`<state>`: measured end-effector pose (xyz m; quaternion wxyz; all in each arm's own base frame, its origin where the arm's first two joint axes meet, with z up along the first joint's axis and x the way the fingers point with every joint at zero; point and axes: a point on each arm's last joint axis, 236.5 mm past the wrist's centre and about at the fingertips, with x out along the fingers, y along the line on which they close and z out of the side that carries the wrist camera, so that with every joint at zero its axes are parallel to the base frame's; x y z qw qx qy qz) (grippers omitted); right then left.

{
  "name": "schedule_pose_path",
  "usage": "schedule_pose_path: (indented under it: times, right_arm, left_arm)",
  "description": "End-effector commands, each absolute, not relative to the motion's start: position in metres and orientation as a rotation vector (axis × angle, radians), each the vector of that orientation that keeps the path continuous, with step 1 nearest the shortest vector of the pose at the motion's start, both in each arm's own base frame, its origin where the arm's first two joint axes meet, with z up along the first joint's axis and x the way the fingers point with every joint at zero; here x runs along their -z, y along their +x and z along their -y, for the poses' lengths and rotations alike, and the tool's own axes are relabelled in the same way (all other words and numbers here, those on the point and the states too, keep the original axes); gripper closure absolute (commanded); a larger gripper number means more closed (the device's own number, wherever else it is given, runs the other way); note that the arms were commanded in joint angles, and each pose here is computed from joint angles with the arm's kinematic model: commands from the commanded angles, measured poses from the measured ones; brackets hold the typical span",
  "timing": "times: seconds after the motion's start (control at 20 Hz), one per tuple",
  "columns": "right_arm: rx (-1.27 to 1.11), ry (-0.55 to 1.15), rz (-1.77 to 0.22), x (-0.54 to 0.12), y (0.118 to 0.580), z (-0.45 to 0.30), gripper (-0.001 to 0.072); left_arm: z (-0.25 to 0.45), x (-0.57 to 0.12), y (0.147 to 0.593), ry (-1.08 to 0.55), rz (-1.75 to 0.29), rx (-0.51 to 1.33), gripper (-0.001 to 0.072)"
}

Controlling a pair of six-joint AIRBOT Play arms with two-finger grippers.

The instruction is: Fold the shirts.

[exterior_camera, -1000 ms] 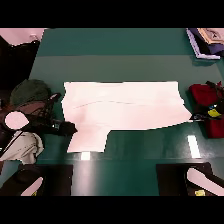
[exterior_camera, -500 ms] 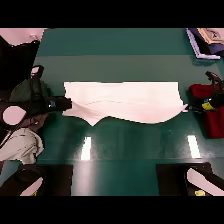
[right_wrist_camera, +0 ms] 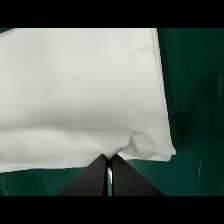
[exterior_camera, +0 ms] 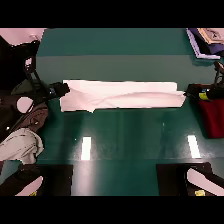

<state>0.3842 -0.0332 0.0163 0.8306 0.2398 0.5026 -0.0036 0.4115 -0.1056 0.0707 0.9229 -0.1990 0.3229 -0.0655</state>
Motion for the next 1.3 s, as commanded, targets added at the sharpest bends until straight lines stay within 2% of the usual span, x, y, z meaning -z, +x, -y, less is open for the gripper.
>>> schedule_pose_path:
  times: [0.0,0.25,0.45,0.5,0.55,0.6,0.65,0.7,0.8,0.85,0.9,0.95,1.1,1.25]
  right_arm:
    - [0.019,0.593,-1.029,0.002,0.409,0.033,0.0701]
    - [0.029,0.592,-1.003,0.028,0.434,0.026,0.0699]
    - [0.003,0.534,-0.925,0.011,0.458,0.016,0.0696]
    - [-0.030,0.506,-0.929,0.006,0.462,0.011,0.0685]
    - [-0.063,0.478,-0.939,0.000,0.467,0.009,0.0541]
    - [-0.097,0.460,-0.955,-0.005,0.470,0.005,0.0308]
    - [-0.119,0.451,-0.975,-0.011,0.473,0.005,0.0133]
    - [-0.135,0.455,-0.997,-0.016,0.473,0.007,0.0105]
    - [-0.155,0.474,-1.049,-0.024,0.468,0.020,0.0108]
    - [-0.169,0.486,-1.098,-0.023,0.460,0.029,0.0109]
    - [-0.185,0.510,-1.158,-0.018,0.451,0.036,0.0109]
    - [-0.200,0.544,-1.231,-0.009,0.440,0.044,0.0109]
    - [-0.228,0.647,-1.386,0.026,0.419,0.058,0.0114]
    - [-0.241,0.693,-1.455,0.059,0.415,0.059,0.0120]
  left_arm:
    - [0.100,-0.066,0.440,-0.460,-0.581,0.102,0.0684]
    - [0.100,-0.054,0.460,-0.477,-0.562,0.085,0.0684]
    - [0.102,-0.049,0.468,-0.474,-0.576,0.083,0.0664]
    - [0.102,-0.053,0.470,-0.476,-0.566,0.085,0.0449]
    - [0.099,-0.056,0.471,-0.478,-0.564,0.081,0.0265]
    - [0.096,-0.059,0.472,-0.474,-0.575,0.076,0.0271]
    - [0.091,-0.064,0.474,-0.468,-0.584,0.068,0.0271]
    - [0.086,-0.069,0.476,-0.469,-0.589,0.059,0.0272]
    - [0.083,-0.080,0.475,-0.424,-0.617,0.070,0.0274]
    - [0.085,-0.084,0.474,-0.379,-0.634,0.088,0.0374]
    - [0.087,-0.085,0.471,-0.349,-0.656,0.102,0.0575]
    - [0.089,-0.085,0.469,-0.324,-0.678,0.115,0.0676]
    - [0.091,-0.075,0.458,-0.313,-0.745,0.123,0.0676]
    - [0.093,-0.058,0.441,-0.293,-0.847,0.130,0.0675]
